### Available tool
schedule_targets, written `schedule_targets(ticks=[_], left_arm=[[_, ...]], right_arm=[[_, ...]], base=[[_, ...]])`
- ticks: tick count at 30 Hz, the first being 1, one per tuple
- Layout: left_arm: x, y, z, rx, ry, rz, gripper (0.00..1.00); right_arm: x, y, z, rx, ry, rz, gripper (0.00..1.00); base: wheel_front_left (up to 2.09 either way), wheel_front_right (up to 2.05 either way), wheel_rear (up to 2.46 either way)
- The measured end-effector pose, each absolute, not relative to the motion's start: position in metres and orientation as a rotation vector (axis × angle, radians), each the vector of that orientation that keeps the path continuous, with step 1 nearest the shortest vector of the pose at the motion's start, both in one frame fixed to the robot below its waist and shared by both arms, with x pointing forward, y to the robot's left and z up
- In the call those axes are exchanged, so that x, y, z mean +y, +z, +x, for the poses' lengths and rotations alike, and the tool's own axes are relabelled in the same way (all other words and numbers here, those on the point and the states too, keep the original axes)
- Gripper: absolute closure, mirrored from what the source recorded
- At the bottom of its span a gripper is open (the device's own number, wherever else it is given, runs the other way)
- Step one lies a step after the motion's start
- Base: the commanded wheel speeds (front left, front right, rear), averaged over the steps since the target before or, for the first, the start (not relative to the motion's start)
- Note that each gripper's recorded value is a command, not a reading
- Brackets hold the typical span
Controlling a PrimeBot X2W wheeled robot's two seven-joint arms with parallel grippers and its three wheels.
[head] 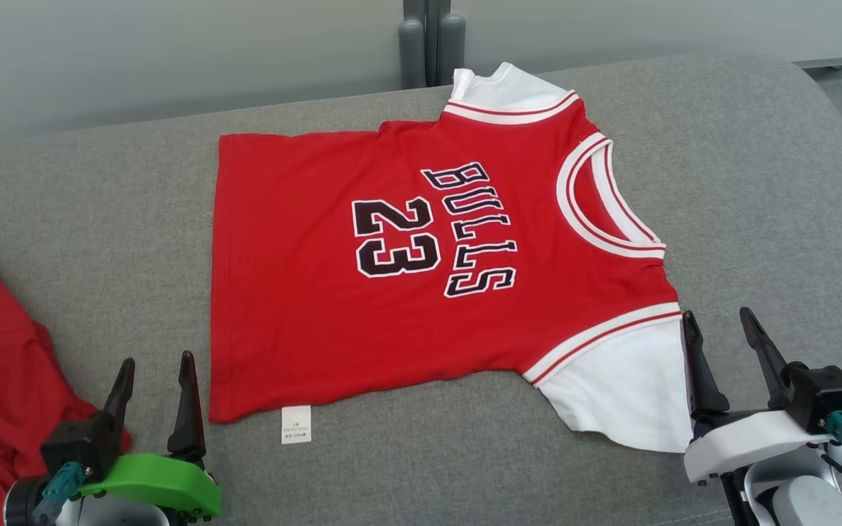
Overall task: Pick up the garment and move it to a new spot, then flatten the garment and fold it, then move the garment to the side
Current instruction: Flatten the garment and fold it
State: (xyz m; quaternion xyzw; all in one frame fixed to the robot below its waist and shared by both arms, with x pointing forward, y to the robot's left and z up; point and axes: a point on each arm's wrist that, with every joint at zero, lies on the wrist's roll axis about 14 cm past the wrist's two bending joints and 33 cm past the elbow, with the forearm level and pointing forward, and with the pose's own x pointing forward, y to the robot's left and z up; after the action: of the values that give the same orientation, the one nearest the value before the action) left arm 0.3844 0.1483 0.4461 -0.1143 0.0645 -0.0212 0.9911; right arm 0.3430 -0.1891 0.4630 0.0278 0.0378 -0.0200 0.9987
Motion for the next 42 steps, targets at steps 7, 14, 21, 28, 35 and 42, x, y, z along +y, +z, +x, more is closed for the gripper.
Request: schedule_targets(ticks=[7,14,21,28,35,42], left_arm=[[0.152,0.438,0.381,0.151,-0.034,-0.22,0.0],[0.164,0.432,0.367,0.17,-0.002,-0.199,0.0],[0.172,0.429,0.363,0.177,0.015,-0.212,0.0],[0.158,0.43,0.36,0.175,-0.012,-0.236,0.0],[0.16,0.427,0.361,0.183,-0.007,-0.23,0.0],[0.153,0.421,0.365,0.2,-0.039,-0.223,0.0]], right_arm=[[-0.201,0.468,0.345,0.059,-0.065,0.036,0.0],[-0.203,0.465,0.335,0.07,-0.052,0.022,0.0],[-0.209,0.469,0.335,0.056,-0.055,0.002,0.0],[-0.199,0.445,0.316,0.138,0.0,0.013,0.0],[-0.188,0.397,0.281,0.314,0.041,0.037,0.0],[-0.183,0.373,0.274,0.397,0.044,0.067,0.03]], base=[[0.0,0.0,0.0],[0.0,0.0,0.0],[0.0,0.0,0.0],[0.0,0.0,0.0],[0.0,0.0,0.0],[0.0,0.0,0.0]])
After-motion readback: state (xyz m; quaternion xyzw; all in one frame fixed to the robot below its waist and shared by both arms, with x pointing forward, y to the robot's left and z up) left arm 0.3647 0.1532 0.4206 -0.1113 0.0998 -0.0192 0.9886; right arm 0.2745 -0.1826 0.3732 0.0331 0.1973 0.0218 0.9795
